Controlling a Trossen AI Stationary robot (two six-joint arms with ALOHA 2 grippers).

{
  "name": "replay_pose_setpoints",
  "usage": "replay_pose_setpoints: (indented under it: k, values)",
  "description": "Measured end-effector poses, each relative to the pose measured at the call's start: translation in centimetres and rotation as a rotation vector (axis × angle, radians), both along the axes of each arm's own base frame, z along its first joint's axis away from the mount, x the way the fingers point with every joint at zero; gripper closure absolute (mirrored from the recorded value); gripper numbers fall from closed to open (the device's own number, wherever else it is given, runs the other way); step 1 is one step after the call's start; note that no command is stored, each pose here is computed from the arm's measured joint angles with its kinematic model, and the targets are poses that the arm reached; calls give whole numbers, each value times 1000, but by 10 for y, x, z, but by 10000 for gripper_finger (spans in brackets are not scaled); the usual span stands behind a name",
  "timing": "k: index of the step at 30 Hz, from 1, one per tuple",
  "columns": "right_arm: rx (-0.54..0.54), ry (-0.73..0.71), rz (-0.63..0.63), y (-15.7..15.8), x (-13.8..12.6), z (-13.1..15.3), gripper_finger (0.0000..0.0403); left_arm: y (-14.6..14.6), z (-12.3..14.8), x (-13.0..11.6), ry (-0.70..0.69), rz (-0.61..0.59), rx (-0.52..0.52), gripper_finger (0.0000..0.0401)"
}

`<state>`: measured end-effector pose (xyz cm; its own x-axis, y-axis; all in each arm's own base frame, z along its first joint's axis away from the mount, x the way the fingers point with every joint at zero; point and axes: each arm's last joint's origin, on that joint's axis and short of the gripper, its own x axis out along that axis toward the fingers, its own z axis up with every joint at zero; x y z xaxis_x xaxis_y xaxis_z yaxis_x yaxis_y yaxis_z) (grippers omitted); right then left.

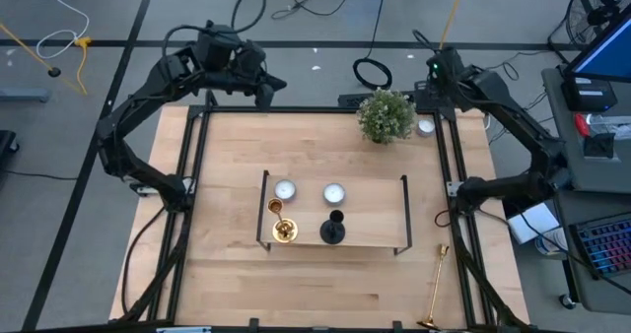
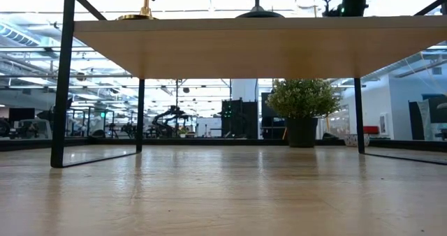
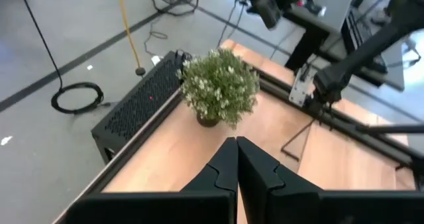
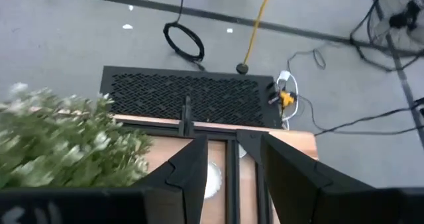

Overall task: Pick & Place candle stick holders
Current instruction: Put the white red scented candle on the shelf

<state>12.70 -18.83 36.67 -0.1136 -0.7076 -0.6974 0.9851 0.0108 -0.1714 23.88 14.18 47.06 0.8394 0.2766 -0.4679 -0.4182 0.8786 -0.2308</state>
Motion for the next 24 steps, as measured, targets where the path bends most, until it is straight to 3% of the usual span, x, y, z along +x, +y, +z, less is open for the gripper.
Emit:
replay_pose_setpoints:
  k: [7,12,24]
  values:
    - [105,15,-27,-24,3,-33,268,-1,-4,-2,52,-24,21,379]
    - [182,37,-43,-34,4,-54,272,-1,-5,-2,63,-37,36,394]
    - [231,46,2,-36,4,-69,314,0,-5,-2,70,-41,52,387]
